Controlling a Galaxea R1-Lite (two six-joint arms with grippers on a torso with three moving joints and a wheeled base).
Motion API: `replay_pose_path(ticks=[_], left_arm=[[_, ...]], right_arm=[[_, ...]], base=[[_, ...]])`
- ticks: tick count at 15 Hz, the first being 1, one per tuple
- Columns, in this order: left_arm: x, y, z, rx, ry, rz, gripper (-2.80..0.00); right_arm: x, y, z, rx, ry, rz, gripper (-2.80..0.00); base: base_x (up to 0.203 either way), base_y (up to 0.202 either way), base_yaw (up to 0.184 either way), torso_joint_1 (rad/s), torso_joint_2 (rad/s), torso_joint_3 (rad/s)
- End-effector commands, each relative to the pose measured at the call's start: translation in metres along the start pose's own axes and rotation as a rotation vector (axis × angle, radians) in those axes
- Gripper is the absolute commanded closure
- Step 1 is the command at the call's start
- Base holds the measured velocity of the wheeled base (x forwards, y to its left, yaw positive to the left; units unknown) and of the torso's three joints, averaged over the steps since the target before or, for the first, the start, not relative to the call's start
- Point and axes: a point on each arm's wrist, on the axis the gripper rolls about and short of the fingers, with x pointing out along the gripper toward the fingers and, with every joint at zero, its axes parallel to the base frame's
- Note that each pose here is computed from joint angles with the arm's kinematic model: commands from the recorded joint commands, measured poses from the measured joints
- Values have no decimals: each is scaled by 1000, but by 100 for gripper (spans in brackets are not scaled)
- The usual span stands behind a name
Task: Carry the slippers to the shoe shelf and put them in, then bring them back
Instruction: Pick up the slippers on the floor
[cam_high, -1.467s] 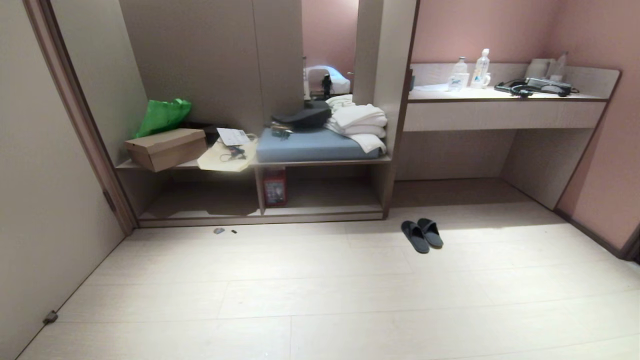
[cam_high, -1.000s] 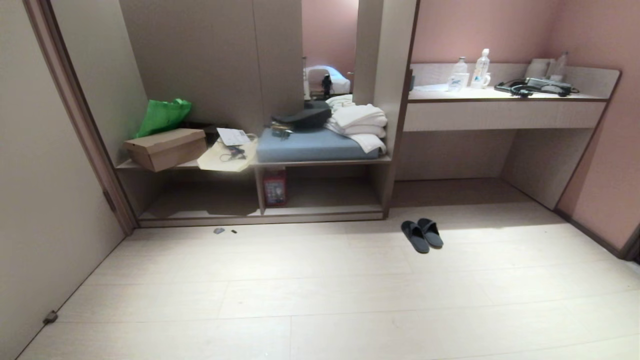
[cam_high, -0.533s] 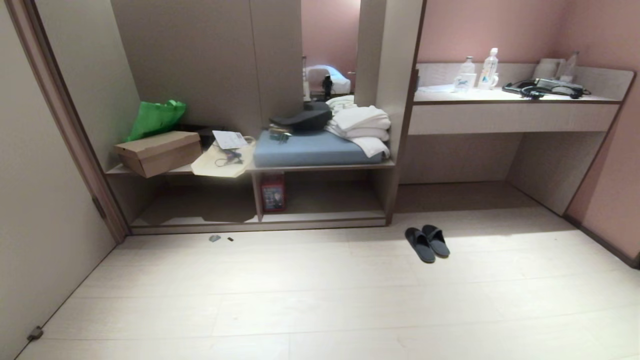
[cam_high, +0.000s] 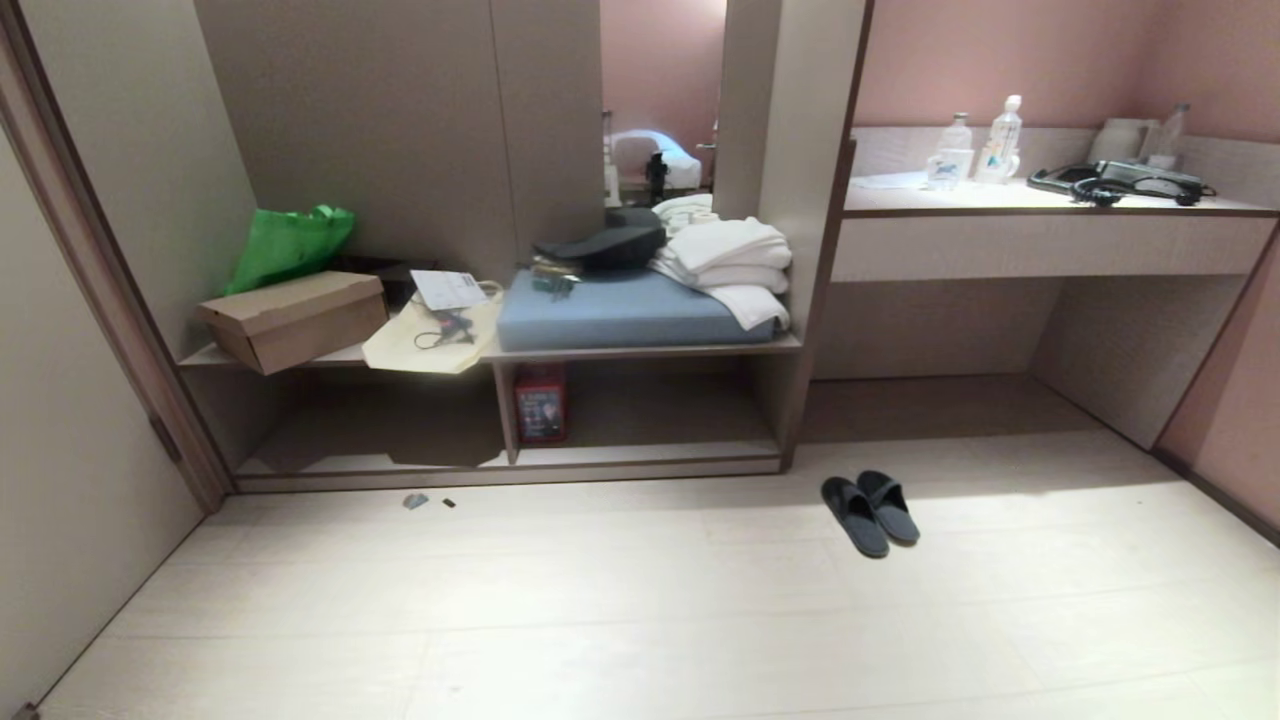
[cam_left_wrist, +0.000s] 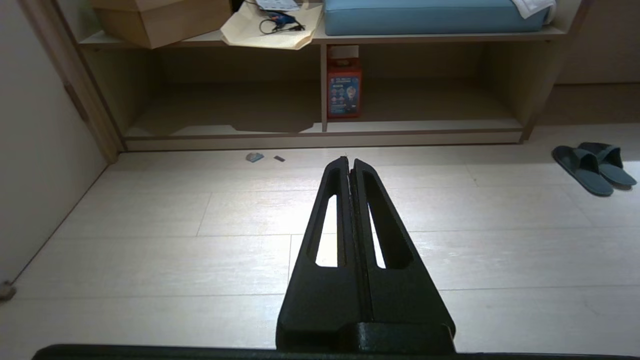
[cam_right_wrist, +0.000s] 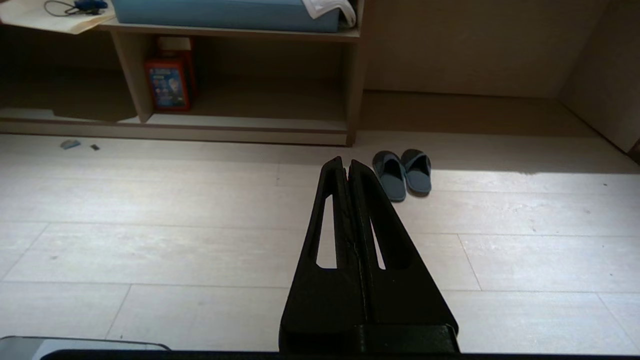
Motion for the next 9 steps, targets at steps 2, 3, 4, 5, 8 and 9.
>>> replay_pose_path(ticks=[2,3,4,5,8,9], left_arm=[[0,0,0,0,1,1,0],[0,0,0,0,1,1,0],[0,0,0,0,1,1,0],[0,0,0,0,1,0,0],[0,0,0,0,1,0,0],[0,0,0,-1,1,0,0]], right_arm=[[0,0,0,-1,1,1,0],[0,0,0,-1,1,1,0],[0,0,0,-1,1,1,0],[0,0,0,-1,1,1,0],[0,0,0,-1,1,1,0],[0,0,0,-1,1,1,0]], base=[[194,0,-3,2,2,3],[194,0,-1,2,7,6],[195,0,-2,2,-2,2],[195,0,3,2,-1,-1],[197,0,-2,0,3,0],[195,0,0,1,1,0]])
